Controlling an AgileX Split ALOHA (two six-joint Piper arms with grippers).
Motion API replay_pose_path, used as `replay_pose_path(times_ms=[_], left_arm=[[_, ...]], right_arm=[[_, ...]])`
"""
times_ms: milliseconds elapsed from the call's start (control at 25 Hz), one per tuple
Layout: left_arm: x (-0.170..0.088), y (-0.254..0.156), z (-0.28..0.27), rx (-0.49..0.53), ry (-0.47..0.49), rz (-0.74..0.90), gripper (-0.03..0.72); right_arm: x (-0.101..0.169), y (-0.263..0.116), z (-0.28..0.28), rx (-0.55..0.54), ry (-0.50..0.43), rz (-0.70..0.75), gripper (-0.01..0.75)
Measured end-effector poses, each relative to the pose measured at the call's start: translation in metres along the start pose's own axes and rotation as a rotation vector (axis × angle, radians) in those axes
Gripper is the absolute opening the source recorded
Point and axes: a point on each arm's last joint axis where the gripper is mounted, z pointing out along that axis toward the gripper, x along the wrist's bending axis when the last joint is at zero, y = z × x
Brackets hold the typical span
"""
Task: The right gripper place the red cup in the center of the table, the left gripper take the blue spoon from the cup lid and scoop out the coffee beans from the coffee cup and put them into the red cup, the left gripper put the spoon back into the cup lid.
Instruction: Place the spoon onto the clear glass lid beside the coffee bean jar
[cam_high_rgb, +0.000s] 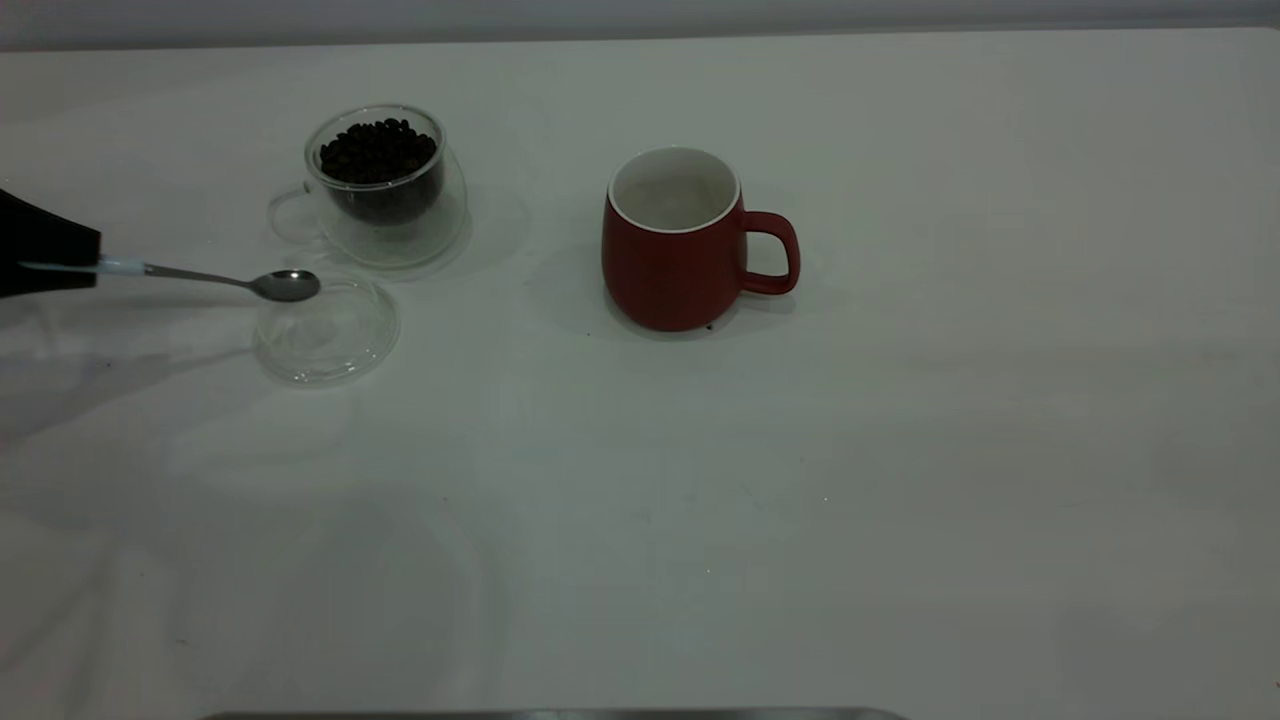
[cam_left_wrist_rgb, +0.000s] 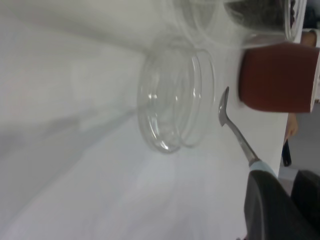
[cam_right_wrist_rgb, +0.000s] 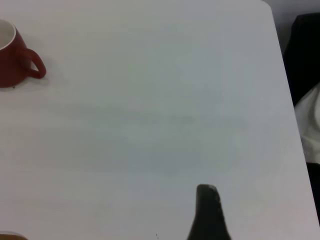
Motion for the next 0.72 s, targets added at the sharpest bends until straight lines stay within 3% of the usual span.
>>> replay_pose_path(times_ms=[240,720], left_arm=[[0.010,0.001,0.007,-0.053,-0.024,0.003,0.120],[0.016,-0.002,0.027,-0.021,0.033,0.000,0.120]], right_arm=[[0.000,0.000,0.000,0.000,0.000,0.000,0.588],[0.000,0.000,0.000,0.000,0.000,0.000,0.588]])
